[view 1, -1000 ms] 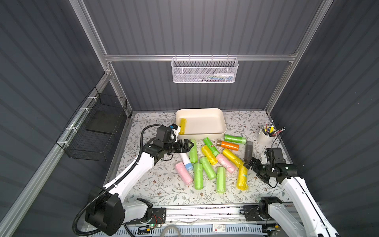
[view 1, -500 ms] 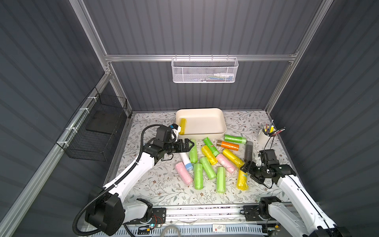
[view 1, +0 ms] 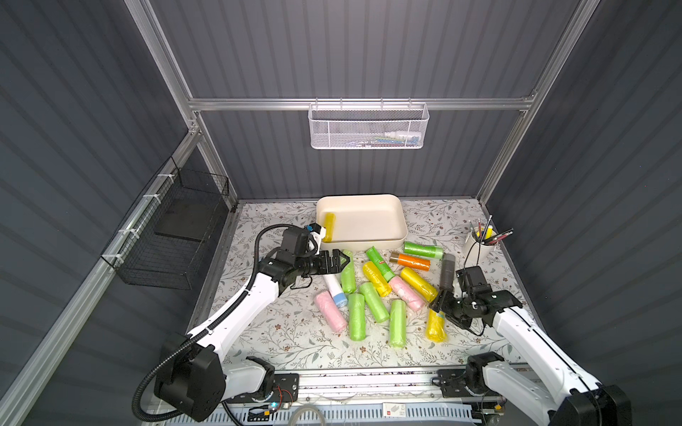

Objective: Put the roll of trash bags into the storage box
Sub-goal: Pick up the roll of trash bags from the center of the board.

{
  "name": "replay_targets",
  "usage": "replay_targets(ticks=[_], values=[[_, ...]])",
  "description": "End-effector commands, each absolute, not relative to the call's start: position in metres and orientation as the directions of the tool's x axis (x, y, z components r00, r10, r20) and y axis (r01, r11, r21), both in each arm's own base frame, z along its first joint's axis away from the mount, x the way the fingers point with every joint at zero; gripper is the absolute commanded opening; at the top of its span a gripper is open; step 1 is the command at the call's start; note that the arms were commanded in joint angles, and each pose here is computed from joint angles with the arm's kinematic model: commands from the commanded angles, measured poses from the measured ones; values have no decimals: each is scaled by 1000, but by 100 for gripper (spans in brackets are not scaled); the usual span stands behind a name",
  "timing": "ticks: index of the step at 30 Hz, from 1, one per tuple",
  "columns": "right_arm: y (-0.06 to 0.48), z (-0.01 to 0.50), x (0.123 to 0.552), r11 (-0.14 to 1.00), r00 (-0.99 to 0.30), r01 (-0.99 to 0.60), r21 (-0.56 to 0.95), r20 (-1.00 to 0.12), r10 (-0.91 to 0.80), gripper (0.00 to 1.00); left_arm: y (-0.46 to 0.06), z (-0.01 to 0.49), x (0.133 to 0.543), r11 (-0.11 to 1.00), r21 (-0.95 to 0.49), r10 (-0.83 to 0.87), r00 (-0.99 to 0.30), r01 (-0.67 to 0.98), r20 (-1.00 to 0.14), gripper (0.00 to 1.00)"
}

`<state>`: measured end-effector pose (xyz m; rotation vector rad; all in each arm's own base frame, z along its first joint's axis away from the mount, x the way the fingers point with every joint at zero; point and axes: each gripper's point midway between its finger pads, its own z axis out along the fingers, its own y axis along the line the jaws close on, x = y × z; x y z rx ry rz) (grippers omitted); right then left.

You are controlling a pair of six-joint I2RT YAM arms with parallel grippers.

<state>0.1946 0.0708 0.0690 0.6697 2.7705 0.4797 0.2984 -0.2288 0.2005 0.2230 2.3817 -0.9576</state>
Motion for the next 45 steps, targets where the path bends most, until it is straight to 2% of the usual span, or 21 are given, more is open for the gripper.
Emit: replay_targets(ticks=[1,45], values=[[66,67,197,852,-860,403,334,-181,478,69,-230,193,295,732,-593,-41,-848,335,-529,100],[64,27,194,906,-903,382,185,-132,408,60,-231,181,299,745,-592,-40,-866,307,-499,100]])
